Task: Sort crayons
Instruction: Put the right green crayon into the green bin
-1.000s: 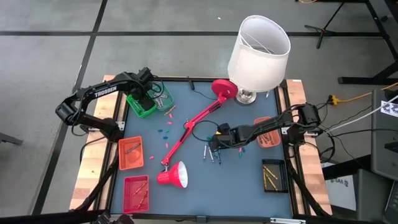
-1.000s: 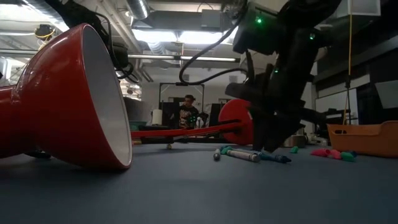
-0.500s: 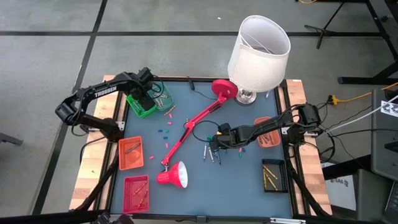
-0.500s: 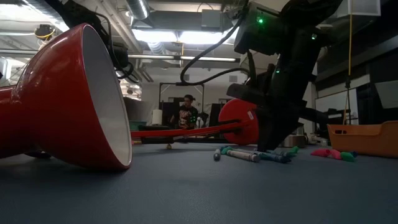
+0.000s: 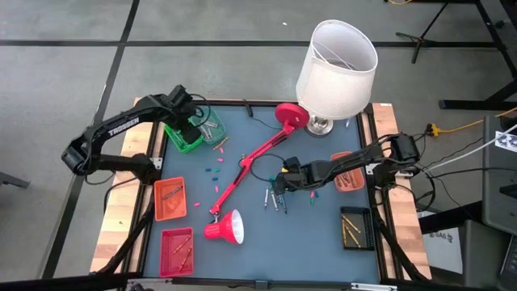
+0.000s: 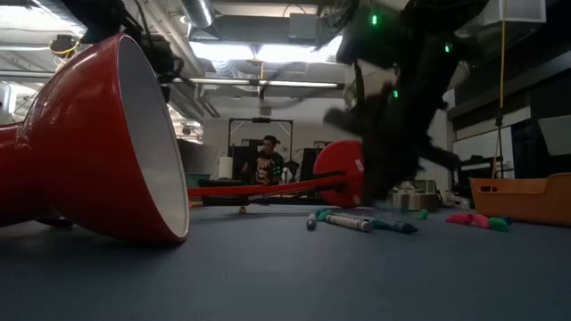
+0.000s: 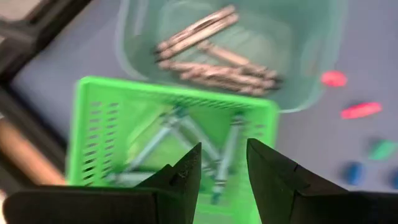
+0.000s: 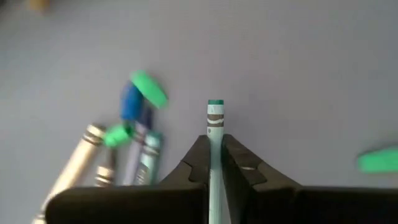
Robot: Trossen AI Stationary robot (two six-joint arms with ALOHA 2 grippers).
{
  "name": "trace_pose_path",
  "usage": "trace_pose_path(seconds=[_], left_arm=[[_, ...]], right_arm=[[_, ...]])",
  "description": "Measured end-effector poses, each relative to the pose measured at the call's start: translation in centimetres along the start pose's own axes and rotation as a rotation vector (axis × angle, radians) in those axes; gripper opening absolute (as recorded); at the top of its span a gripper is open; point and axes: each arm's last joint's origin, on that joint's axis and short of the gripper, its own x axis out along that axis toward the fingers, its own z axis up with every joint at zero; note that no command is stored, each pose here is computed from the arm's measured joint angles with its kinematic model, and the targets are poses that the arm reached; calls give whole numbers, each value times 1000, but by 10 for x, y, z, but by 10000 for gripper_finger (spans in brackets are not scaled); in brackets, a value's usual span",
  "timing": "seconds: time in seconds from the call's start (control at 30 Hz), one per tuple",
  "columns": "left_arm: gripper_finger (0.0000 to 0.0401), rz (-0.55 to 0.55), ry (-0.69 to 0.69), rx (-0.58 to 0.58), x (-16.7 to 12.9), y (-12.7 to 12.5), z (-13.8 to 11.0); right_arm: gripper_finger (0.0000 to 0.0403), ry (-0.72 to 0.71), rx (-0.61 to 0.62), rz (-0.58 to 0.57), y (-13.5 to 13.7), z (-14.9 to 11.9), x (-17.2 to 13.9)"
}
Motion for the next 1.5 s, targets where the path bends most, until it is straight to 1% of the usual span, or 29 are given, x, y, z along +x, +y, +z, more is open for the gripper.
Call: trace_pose_path(seconds=[0.03,0.13,0.23,0.3,0.4,0.57,0.73,0.87,1.0,1.13,1.3,1.5], left_arm=[[112,-38,-15,-3,-3,-1,-1],[111,-198,-58,-2,-9,-9,-1],[112,-359,-99,53,-13,-22,1],[111,-437,-137,102,-14,-31,4],[111,-512,-199,185,-17,-46,9],[111,-609,-348,343,-25,-77,18],[111,-701,-531,491,-38,-109,25],[111,-777,-675,583,-51,-131,26],[111,-821,-804,636,-64,-147,26],[111,-792,-922,624,-74,-157,27],[111,-759,-1005,605,-80,-165,26],[111,-781,-1068,608,-87,-171,25]], right_arm=[[17,-30,-1,21,2,3,-6],[16,-104,-29,74,5,10,-18],[16,-214,-67,168,14,19,-33],[16,-305,-103,226,20,26,-43],[16,-464,-180,300,30,36,-56],[15,-733,-308,386,47,50,-76],[18,-916,-424,428,56,59,-92],[25,-1023,-466,461,60,63,-102],[26,-1096,-497,462,61,66,-109],[27,-1146,-540,467,62,67,-113],[27,-1202,-610,567,65,67,-121],[28,-1290,-630,601,66,69,-129]])
